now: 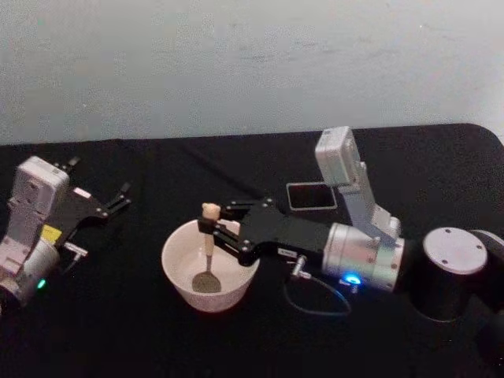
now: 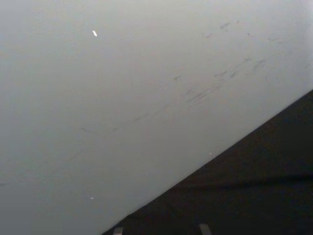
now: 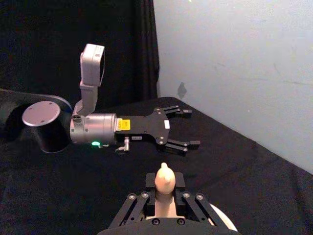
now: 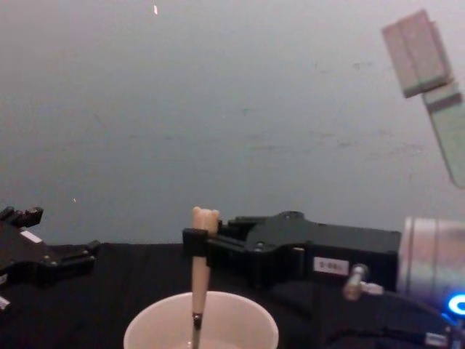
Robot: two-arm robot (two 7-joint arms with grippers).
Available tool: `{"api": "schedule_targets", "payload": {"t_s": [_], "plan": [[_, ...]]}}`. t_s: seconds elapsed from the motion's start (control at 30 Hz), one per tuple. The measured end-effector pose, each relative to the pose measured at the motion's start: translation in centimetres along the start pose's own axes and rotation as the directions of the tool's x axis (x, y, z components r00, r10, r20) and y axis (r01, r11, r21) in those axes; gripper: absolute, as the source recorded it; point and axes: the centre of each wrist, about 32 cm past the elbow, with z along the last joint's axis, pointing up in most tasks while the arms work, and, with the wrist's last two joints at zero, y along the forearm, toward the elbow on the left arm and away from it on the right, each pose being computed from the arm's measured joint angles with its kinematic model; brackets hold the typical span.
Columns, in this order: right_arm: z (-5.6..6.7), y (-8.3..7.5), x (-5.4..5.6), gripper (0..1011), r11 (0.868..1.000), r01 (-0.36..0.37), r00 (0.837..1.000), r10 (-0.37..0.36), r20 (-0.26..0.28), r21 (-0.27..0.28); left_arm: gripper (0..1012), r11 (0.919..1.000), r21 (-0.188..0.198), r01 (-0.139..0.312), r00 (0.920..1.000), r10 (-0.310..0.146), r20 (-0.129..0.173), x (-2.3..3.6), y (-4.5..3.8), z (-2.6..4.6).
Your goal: Pick up the stirring spoon with one hand, stir inside the cup, then place it back in its original position.
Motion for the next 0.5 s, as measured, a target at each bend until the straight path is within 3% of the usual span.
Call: {"api": "schedule_targets", "payload": {"t_s": [0.5], "plan": [[-0.4, 3.1, 1.2, 213, 0.997, 0.077, 0.997, -0.076, 0.026, -0.027, 1001, 1.0, 0.0, 0.0, 1.0, 0.0, 0.0, 0.0, 0.0, 0.0]]}}
